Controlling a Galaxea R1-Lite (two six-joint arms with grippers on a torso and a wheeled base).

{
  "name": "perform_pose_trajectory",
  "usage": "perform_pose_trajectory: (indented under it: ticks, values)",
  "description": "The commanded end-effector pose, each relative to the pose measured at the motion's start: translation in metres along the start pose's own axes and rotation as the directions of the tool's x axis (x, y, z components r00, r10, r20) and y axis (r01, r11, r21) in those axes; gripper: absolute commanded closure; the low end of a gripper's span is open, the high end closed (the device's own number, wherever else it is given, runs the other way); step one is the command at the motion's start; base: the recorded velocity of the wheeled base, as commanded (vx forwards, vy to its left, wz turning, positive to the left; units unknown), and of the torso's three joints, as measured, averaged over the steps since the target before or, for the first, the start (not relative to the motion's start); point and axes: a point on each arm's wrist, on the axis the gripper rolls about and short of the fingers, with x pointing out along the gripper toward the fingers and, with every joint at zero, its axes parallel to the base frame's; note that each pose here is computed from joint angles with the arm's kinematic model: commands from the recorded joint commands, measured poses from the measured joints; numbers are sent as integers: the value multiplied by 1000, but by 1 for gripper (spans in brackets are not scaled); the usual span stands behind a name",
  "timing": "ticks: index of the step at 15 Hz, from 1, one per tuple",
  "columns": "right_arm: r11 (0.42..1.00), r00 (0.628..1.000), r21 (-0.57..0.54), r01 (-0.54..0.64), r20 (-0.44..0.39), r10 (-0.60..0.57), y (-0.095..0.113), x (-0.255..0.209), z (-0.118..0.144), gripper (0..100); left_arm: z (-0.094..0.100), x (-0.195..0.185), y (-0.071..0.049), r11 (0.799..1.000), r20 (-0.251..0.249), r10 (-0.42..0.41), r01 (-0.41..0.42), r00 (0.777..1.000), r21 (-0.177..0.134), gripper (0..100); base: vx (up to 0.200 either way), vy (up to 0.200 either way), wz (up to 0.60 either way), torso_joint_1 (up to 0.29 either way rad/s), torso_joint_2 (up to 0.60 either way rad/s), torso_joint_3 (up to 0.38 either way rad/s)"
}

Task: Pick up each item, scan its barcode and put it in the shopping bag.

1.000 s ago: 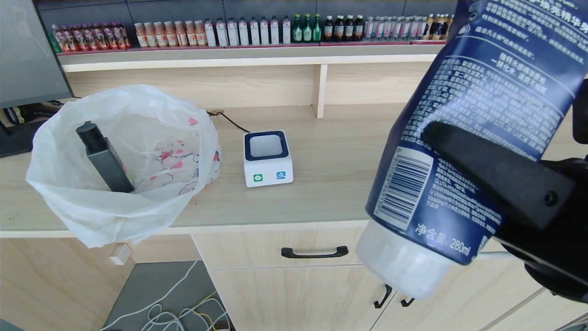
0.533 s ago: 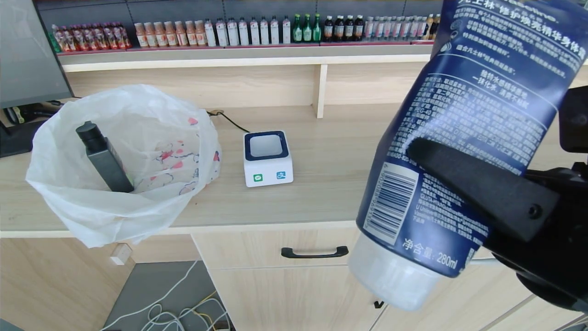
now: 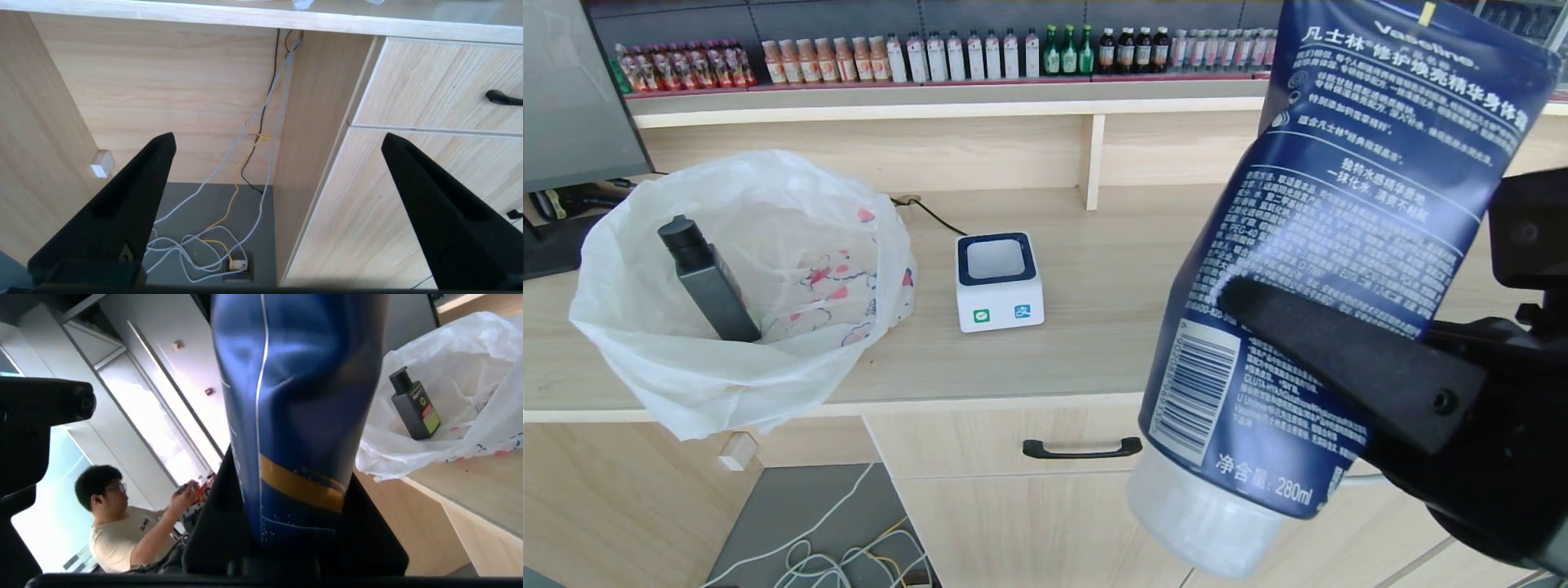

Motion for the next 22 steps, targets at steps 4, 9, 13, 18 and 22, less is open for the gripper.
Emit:
perform_pose_trajectory:
  ticks: [4,9,13,18,22]
  values:
    - [1000,1000,10,-19,-23,19,10,-8,-6,100,0,0,0,1000,0,1,-1,1000,1,0,0,0,0,0,0,0]
    - [971,995,-217,99,49,-90,-6,-25,16,100,0,0,0,1000,0,-1,1,1000,1,0,0,0,0,0,0,0]
    - [870,988,-469,152,93,-122,-14,-22,30,100,0,0,0,1000,0,-1,1,1000,-1,0,0,0,0,0,0,0]
    - [571,907,-729,378,166,-387,-16,-12,49,100,0,0,0,1000,0,-1,1,1000,-1,0,0,0,0,0,0,0]
    - [439,817,-730,524,285,-500,-29,-5,49,100,0,0,0,1000,0,-1,1,1000,-1,0,0,0,0,0,0,0]
